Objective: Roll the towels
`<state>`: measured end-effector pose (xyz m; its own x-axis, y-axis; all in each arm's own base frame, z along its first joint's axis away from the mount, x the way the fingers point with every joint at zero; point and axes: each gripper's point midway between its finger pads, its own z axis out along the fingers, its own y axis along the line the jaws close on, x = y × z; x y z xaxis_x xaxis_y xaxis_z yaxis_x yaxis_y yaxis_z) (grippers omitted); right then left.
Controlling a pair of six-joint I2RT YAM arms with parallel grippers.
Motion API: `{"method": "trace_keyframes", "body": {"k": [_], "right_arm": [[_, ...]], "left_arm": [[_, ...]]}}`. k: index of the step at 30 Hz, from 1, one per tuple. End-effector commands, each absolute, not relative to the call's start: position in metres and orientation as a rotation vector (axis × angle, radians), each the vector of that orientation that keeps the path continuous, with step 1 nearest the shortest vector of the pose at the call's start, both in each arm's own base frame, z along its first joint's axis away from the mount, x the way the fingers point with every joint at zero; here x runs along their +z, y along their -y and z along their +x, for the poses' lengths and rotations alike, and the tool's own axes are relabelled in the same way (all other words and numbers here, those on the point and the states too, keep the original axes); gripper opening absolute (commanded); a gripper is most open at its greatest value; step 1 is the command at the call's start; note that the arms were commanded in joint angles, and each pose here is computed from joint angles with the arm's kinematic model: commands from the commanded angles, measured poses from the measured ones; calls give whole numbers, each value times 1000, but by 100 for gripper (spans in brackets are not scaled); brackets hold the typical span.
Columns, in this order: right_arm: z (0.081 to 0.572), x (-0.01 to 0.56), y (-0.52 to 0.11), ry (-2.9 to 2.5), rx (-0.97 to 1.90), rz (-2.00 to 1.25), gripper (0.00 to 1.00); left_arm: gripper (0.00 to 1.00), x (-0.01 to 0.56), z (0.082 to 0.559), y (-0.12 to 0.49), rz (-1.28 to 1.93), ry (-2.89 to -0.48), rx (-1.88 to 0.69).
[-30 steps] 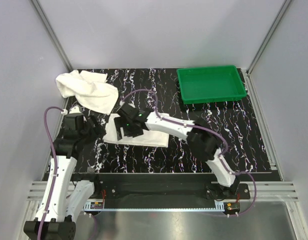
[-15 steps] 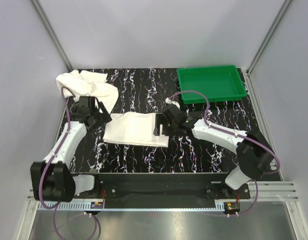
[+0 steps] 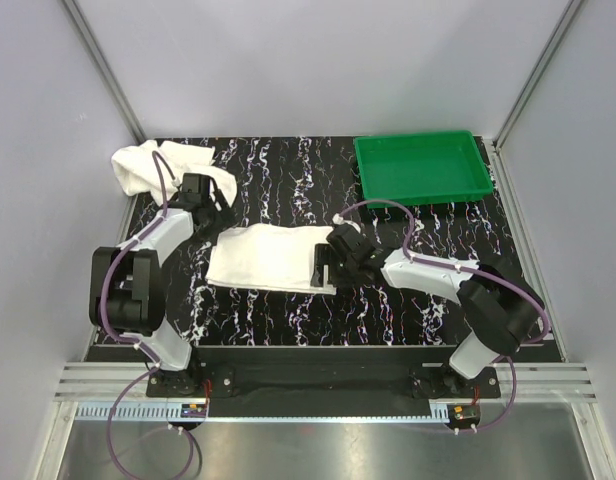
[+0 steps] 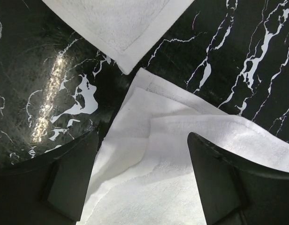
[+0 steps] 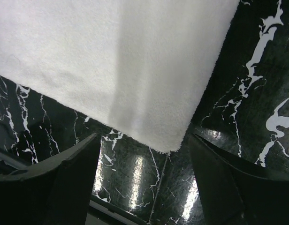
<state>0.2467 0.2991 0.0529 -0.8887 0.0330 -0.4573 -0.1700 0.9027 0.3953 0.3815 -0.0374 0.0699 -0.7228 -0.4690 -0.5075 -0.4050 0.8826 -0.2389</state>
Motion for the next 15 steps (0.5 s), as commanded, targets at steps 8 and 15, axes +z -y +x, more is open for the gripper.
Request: {"method": "trace_keyframes", "body": {"k": [8,15], "right_arm": [[244,41,-281,-2609,636,-60,82],[237,37,-271,-2620,621,-47,81]], "left_arm": [[79,104,404,79,-623,-2346,-407],[79,171,407,88,-581,-2184,-533]]}}
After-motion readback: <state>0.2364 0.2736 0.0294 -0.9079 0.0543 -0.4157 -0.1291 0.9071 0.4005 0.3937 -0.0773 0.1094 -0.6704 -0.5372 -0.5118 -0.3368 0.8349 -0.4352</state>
